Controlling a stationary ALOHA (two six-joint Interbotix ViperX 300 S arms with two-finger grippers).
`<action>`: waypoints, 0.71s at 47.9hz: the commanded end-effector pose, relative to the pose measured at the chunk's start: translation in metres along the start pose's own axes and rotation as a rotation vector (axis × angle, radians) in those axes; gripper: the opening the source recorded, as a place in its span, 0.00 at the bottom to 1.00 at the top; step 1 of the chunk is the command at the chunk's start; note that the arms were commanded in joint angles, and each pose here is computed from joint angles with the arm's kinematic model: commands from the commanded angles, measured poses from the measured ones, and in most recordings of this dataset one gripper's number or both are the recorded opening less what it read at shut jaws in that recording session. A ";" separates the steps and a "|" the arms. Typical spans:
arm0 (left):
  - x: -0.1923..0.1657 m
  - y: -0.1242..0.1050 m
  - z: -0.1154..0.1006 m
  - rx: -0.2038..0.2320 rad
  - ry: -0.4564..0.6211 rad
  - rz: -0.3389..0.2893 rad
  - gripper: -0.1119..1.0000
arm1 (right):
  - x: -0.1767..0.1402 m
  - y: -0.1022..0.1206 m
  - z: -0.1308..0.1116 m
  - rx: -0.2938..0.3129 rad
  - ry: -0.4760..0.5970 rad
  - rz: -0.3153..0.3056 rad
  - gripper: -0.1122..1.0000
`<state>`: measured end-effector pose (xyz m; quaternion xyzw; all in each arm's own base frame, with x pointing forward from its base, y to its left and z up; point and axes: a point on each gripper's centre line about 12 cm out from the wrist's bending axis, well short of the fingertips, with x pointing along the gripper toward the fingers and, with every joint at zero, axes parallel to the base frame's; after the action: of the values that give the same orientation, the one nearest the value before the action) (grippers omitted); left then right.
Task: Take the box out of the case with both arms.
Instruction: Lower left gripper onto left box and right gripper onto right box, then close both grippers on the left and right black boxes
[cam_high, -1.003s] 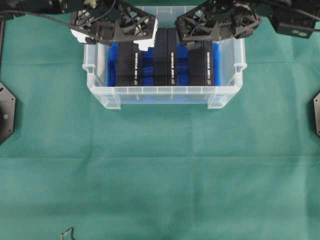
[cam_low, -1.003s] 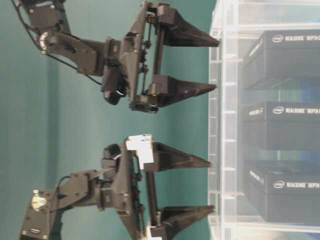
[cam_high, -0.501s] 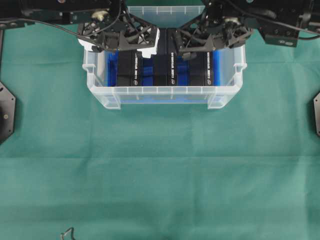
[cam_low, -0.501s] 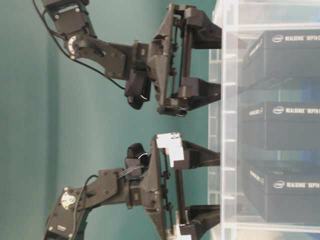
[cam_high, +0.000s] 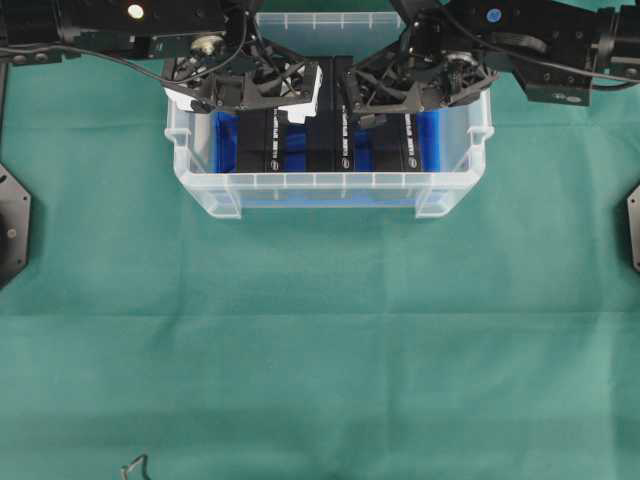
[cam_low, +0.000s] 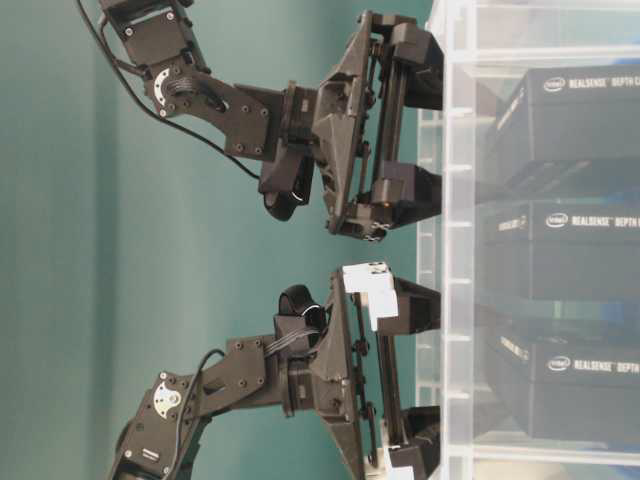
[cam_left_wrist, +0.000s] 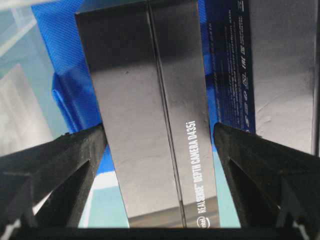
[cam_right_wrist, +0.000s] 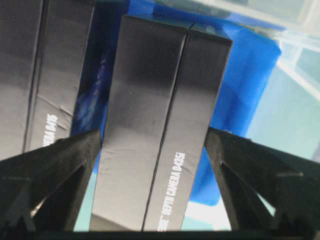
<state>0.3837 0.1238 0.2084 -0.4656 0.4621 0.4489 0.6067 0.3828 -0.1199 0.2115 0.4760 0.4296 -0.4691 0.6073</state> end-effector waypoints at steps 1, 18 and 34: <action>-0.001 0.005 0.000 0.000 -0.001 0.007 0.87 | -0.004 -0.002 0.001 0.000 -0.004 0.003 0.96; -0.001 0.005 0.000 0.006 0.000 0.009 0.87 | -0.003 -0.002 0.000 0.005 0.005 -0.001 0.96; -0.001 0.005 -0.003 0.016 0.009 0.015 0.87 | -0.004 -0.004 -0.001 0.007 0.012 -0.016 0.95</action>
<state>0.3828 0.1224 0.2075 -0.4633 0.4667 0.4458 0.6072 0.3829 -0.1193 0.2101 0.4767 0.4327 -0.4687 0.6048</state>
